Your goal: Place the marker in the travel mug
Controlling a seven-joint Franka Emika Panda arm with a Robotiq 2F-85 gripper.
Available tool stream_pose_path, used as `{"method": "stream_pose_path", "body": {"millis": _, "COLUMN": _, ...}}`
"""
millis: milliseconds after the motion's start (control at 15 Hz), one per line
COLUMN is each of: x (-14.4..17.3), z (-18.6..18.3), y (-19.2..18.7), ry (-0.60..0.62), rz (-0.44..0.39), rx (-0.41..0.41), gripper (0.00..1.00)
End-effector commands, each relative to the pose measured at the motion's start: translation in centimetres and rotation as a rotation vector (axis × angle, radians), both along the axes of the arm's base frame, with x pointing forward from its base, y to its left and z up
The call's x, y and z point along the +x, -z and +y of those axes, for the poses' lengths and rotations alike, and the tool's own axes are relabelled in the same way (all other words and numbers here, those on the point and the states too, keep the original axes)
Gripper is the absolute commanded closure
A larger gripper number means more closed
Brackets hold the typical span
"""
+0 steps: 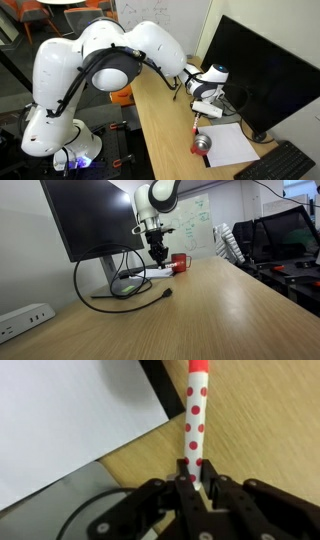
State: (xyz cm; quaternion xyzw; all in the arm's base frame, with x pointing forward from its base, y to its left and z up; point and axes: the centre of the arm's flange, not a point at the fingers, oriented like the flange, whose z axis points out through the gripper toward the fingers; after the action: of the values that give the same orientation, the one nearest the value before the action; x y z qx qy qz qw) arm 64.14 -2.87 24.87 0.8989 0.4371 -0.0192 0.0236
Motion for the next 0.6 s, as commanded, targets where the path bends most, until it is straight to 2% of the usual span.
{"method": "stream_pose_path", "body": {"millis": 0, "x": -1.7, "z": -1.9, "y": -3.9, "ry": -0.094, "rz": -0.075, "rx": 0.096, "gripper": 0.95}}
{"method": "stream_pose_path", "body": {"millis": 267, "x": -2.5, "z": -3.8, "y": -6.3, "ry": -0.222, "rz": -0.133, "rx": 0.267, "gripper": 0.95}}
{"method": "stream_pose_path", "body": {"millis": 533, "x": -3.1, "z": -6.3, "y": -6.9, "ry": -0.329, "rz": -0.195, "rx": 0.44, "gripper": 0.95}}
